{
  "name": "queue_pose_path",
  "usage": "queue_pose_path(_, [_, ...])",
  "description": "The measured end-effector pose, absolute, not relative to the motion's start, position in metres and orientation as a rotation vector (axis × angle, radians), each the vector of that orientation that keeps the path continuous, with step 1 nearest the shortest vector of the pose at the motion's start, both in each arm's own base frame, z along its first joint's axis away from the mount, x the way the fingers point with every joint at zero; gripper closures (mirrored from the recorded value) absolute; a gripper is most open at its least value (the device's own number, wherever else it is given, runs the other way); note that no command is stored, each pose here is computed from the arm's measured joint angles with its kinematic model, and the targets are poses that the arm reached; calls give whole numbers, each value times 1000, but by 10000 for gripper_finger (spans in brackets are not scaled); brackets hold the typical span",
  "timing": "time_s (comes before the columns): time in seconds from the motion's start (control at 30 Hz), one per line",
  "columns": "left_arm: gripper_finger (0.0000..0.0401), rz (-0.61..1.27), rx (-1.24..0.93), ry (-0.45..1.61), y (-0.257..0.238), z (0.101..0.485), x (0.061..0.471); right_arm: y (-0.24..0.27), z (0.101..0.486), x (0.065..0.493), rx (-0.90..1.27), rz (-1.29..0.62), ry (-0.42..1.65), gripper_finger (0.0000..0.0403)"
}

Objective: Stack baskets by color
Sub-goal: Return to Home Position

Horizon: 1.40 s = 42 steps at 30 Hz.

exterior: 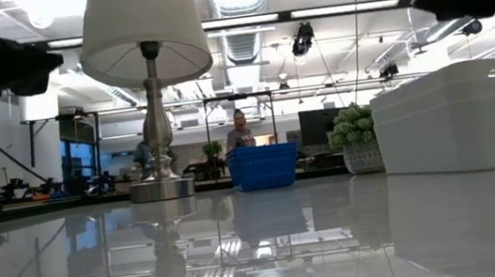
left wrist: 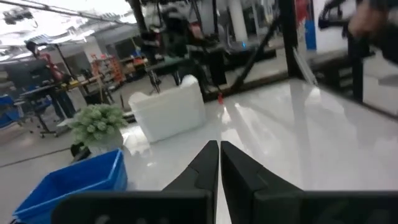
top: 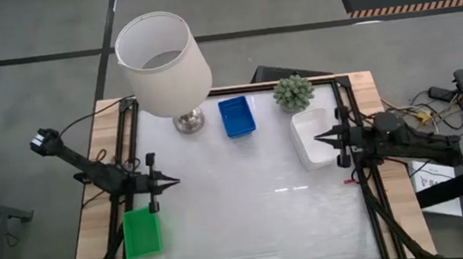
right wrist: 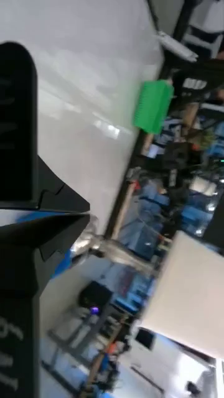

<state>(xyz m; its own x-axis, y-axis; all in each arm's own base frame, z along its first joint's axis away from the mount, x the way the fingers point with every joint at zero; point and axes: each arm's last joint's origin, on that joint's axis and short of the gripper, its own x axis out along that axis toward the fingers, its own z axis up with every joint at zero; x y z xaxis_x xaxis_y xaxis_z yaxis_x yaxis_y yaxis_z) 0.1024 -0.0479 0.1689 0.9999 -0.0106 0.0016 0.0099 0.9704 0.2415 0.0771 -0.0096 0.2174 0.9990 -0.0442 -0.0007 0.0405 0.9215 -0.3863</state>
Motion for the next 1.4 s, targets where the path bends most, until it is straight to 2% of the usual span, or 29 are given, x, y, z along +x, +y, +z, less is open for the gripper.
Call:
queue_pose_path(0.07, [400,-4,234,-17,-46,170,100,-10,218,80,-404,-41,-9,394])
queue_pose_path(0.23, [400,-3,229,-60,-44,175,96,-11,189,87,-371,-8,57,394])
queue_pose_path(0.43, [400,-9,222,-74,-43,176,95,-12,169,98,-346,-7,-23,394])
queue_pose_path(0.6, [400,-5,223,-73,-43,175,95,-13,167,99,-378,-18,2,394])
queue_pose_path(0.8, [400,13,213,-86,-43,177,95,-17,166,99,-371,-166,50,394])
queue_pose_path(1.1, [400,11,220,-75,-43,176,96,-18,166,99,-147,-191,28,394])
queue_pose_path(1.4, [400,10,228,-62,-44,174,97,-18,166,99,-103,-196,24,394])
